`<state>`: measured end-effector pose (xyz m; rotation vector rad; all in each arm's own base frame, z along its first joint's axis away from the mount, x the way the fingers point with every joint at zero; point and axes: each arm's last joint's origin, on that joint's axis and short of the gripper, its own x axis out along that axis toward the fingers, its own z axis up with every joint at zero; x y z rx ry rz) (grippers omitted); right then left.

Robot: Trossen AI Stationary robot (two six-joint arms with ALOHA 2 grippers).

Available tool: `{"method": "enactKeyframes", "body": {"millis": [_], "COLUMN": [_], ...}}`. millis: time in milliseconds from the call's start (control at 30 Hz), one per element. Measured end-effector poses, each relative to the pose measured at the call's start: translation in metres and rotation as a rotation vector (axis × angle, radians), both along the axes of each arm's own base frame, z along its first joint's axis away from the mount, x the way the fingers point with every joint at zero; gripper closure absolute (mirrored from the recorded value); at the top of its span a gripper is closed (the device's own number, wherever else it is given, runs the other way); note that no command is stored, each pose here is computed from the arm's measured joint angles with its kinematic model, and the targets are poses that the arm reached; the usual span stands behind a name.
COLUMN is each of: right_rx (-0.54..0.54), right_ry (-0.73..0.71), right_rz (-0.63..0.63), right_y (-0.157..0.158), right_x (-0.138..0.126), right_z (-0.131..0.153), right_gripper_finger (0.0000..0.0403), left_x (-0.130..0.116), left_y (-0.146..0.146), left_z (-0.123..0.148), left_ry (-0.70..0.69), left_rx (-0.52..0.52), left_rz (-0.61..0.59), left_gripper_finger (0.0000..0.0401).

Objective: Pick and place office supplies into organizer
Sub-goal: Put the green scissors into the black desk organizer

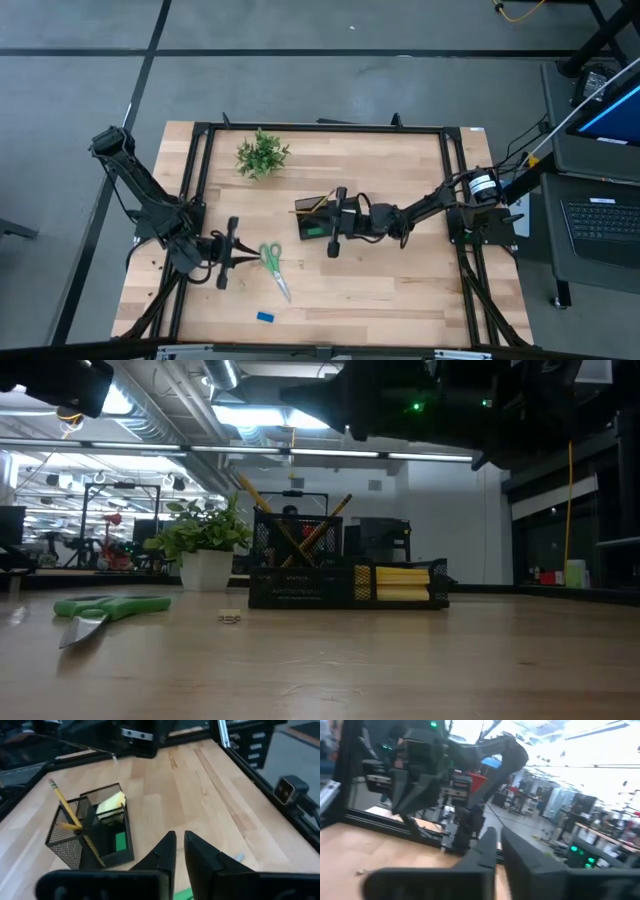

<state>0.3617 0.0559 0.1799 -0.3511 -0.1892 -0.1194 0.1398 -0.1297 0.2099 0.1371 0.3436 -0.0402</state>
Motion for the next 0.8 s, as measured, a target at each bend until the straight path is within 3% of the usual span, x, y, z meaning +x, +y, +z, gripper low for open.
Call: {"method": "enactKeyframes", "body": {"millis": [67, 267, 600, 800], "right_rx": [-0.017, -0.028, -0.032, -0.046], "right_ry": [0.003, 0.010, 0.050, 0.140], "right_rz": [-0.023, -0.019, -0.018, -0.016], "right_y": [0.001, 0.004, 0.005, 0.004], "right_x": [0.000, -0.001, -0.010, -0.023], "right_z": [0.000, 0.002, 0.030, 0.052], "right_gripper_finger": [0.0392, 0.0397, 0.0394, 0.0394], "left_x": [0.000, 0.005, 0.025, 0.041], "left_y": [0.000, 0.005, 0.031, 0.042], "left_z": [-0.001, -0.002, -0.006, -0.016], "left_ry": [0.015, 0.019, 0.044, 0.065], "left_rx": [0.019, 0.026, -0.001, -0.002], "left_rz": [-0.023, 0.008, 0.188, 0.297], "left_gripper_finger": [0.0388, 0.0398, 0.0396, 0.0366]}}
